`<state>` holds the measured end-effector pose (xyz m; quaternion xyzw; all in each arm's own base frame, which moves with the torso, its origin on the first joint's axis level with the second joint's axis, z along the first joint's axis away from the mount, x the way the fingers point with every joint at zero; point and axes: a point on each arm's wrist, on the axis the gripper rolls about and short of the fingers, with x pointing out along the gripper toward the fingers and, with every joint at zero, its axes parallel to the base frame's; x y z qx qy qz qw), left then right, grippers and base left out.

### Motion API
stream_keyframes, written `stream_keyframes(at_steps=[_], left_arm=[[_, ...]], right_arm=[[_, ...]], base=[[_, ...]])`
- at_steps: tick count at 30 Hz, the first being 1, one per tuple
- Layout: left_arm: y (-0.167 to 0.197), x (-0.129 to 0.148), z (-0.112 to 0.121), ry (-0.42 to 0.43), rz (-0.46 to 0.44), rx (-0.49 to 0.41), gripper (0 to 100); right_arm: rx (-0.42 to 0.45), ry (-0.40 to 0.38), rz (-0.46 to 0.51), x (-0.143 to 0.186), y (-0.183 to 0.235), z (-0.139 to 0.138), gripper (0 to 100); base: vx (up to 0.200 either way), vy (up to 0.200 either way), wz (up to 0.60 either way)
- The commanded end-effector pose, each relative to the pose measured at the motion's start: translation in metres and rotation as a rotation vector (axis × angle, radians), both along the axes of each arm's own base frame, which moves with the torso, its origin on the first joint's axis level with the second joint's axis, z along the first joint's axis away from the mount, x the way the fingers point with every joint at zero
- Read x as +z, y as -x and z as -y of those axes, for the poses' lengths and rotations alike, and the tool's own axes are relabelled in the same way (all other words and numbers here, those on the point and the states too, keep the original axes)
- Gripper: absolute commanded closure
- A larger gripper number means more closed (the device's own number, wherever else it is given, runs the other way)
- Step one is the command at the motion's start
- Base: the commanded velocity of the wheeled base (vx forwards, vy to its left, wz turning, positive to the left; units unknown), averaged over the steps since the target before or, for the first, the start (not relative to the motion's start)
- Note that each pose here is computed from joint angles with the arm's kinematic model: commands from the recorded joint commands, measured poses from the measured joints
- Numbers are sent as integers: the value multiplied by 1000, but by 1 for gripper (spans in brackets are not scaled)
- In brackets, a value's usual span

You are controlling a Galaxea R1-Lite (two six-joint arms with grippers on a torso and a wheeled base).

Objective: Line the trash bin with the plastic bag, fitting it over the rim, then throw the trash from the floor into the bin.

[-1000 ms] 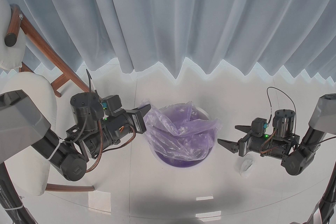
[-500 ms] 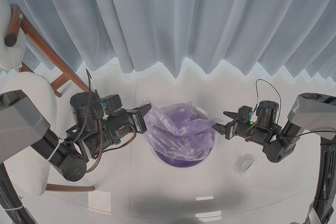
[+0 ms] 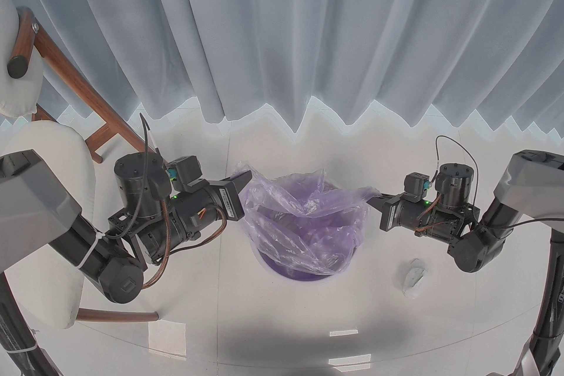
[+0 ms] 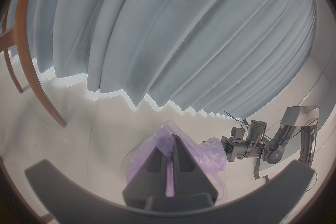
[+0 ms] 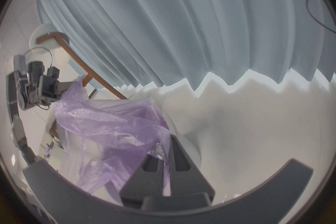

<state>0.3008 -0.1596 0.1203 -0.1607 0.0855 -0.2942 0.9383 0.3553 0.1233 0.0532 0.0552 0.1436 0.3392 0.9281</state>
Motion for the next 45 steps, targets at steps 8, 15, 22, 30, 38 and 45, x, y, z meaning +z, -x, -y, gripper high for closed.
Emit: stream_keyframes(at_steps=[8, 15, 22, 30, 38, 45], left_arm=[[7, -4, -3, 6, -39, -11, 100], [10, -12, -11, -30, -59, 4, 100], [16, -29, -17, -105, -88, 6, 100], [20, -41, -12, -157, -106, -20, 100], [17, -64, -11, -272, -110, -44, 100], [17, -77, -12, -385, -83, -69, 100]], right_arm=[[37, -24, -197, 70, 57, 19, 100], [51, -14, -270, 83, 71, 24, 100], [33, 18, -360, 61, 68, 28, 100], [22, 57, -421, 39, 63, 21, 100], [4, 113, -445, 21, 61, 21, 100], [-21, 166, -457, 9, 59, 22, 100]], base=[[0, 0, 0], [0, 0, 0], [0, 0, 0], [0, 0, 0], [0, 0, 0], [0, 0, 0]])
